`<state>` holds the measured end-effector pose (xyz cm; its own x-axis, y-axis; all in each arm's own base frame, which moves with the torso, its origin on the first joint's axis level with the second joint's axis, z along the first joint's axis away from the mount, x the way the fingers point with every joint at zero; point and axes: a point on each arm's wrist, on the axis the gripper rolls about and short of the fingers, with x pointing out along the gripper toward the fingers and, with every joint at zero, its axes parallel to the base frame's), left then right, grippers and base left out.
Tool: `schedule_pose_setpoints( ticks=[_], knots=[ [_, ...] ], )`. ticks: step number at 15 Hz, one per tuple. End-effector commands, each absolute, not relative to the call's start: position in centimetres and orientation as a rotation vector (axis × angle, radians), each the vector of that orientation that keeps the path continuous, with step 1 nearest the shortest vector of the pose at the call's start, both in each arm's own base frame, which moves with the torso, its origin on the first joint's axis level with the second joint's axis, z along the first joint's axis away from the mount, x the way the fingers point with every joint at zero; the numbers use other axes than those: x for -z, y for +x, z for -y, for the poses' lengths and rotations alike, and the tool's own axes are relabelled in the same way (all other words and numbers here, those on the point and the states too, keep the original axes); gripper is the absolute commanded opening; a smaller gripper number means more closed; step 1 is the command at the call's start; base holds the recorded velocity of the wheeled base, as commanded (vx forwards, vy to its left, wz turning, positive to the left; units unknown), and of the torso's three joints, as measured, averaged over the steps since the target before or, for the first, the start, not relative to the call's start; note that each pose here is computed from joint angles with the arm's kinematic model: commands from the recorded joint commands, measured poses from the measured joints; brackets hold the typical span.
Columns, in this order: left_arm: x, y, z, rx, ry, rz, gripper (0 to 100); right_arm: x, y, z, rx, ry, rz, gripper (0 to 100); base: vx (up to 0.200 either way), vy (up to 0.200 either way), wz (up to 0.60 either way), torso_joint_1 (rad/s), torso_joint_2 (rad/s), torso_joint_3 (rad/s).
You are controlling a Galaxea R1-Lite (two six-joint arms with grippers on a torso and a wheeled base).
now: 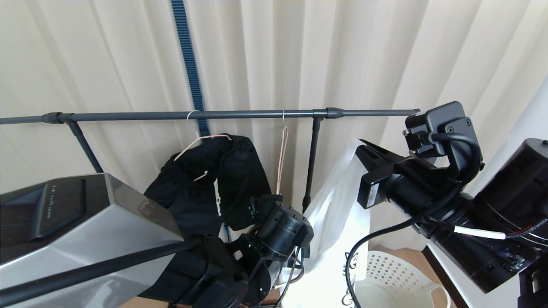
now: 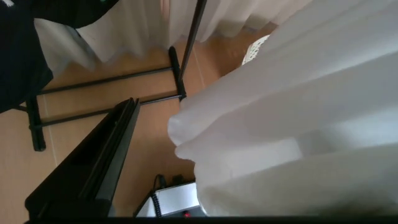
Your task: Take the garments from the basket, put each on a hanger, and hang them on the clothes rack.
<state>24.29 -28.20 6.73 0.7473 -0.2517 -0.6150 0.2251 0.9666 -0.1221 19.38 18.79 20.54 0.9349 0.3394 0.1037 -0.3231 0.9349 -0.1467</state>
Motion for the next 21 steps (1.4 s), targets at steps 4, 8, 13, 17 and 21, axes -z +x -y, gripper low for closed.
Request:
schedule_pose_setpoints(
  ticks=[4, 8, 13, 17, 21],
  knots=[
    [-7.9, 22.8, 27.6, 0.287, -0.037, -0.671, 100, -20.6, 20.6, -17.7, -0.278, -0.132, 0.128, 0, 0.0, 0.0, 0.0, 0.0, 0.0, 0.0],
    [-9.6, 22.0, 26.8, 0.304, -0.045, -0.64, 100, -20.7, 21.5, -16.8, -0.237, -0.134, 0.126, 0, 0.0, 0.0, 0.0, 0.0, 0.0, 0.0],
    [-10.0, 21.3, 26.2, 0.31, -0.04, -0.641, 100, -20.7, 22.4, -16.0, -0.195, -0.136, 0.126, 0, 0.0, 0.0, 0.0, 0.0, 0.0, 0.0],
    [-11.3, 20.2, 25.9, 0.337, -0.057, -0.617, 100, -20.0, 23.7, -15.6, -0.162, -0.151, 0.103, 0, 0.0, 0.0, 0.0, 0.0, 0.0, 0.0],
    [-12.2, 19.6, 25.1, 0.348, -0.055, -0.6, 0, -19.6, 24.4, -15.2, -0.136, -0.16, 0.089, 0, 0.0, 0.0, 0.0, 0.0, 0.0, 0.0]
  ],
)
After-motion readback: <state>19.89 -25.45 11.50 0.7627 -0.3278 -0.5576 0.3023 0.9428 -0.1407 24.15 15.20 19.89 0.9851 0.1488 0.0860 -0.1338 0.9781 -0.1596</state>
